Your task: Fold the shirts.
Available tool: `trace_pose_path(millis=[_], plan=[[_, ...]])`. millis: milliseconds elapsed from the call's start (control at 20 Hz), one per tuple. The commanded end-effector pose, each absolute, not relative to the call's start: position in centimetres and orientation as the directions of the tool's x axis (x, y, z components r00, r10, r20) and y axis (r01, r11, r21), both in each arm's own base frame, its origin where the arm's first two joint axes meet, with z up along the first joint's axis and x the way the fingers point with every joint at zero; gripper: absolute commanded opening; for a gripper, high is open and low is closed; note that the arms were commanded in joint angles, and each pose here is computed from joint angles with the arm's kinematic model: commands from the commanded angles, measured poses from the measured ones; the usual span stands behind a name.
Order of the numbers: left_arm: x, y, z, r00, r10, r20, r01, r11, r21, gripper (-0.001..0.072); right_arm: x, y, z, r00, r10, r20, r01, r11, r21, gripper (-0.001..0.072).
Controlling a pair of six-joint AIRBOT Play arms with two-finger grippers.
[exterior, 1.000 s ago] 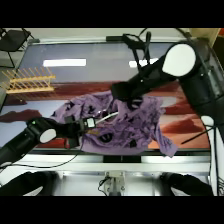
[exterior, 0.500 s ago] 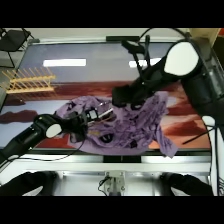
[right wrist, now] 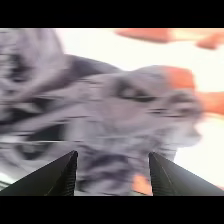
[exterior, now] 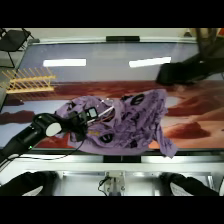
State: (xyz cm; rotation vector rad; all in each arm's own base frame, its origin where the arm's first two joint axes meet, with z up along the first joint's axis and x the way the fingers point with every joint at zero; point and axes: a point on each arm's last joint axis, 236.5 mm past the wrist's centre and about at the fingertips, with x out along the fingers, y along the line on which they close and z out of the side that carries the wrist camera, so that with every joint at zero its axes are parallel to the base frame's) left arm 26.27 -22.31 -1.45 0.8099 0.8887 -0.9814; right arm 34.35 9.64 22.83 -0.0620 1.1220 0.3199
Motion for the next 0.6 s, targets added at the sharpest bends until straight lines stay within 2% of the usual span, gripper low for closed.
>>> trace_pose_path(millis=[0, 50, 100, 150, 200, 350, 550], plan=[[25.1, -21.5, -1.9, 0.233, -0.305, -0.923, 0.945, 0.295, 0.141, 0.005, 35.2, 5.2, 21.0, 0.334, 0.183, -0.925, -0.581, 0.812, -0.049, 0.0555], [25.0, -21.3, -2.0, 0.229, -0.299, -0.926, 0.947, 0.29, 0.14, 0.005, 35.4, 6.7, 20.4, 0.297, 0.248, -0.922, -0.766, 0.638, -0.075, 0.0556], [25.0, -21.2, -2.0, 0.227, -0.294, -0.928, 0.949, 0.282, 0.143, 0.005, 35.3, 8.3, 19.7, 0.243, 0.314, -0.918, -0.902, 0.422, -0.095, 0.0555], [25.0, -21.2, -2.1, 0.226, -0.293, -0.929, 0.951, 0.274, 0.145, 0.005, 35.0, 9.5, 18.7, 0.175, 0.355, -0.918, -0.966, 0.243, -0.09, 0.0555], [25.0, -21.1, -2.1, 0.226, -0.293, -0.929, 0.95, 0.275, 0.145, 0.0051, 35.2, 10.0, 17.6, 0.136, 0.359, -0.923, -0.98, 0.186, -0.072, 0.0555], [25.4, -20.5, -2.1, 0.228, -0.291, -0.929, 0.945, 0.297, 0.139, 0.005, 36.0, 11.7, 15.0, 0.046, 0.377, -0.925, -0.992, 0.13, 0.003, 0.0555], [26.2, -19.4, -2.1, 0.233, -0.282, -0.93, 0.937, 0.321, 0.138, 0.005, 36.6, 12.3, 11.8, -0.012, 0.279, -0.96, -1.0, 0.023, 0.02, 0.0555]])
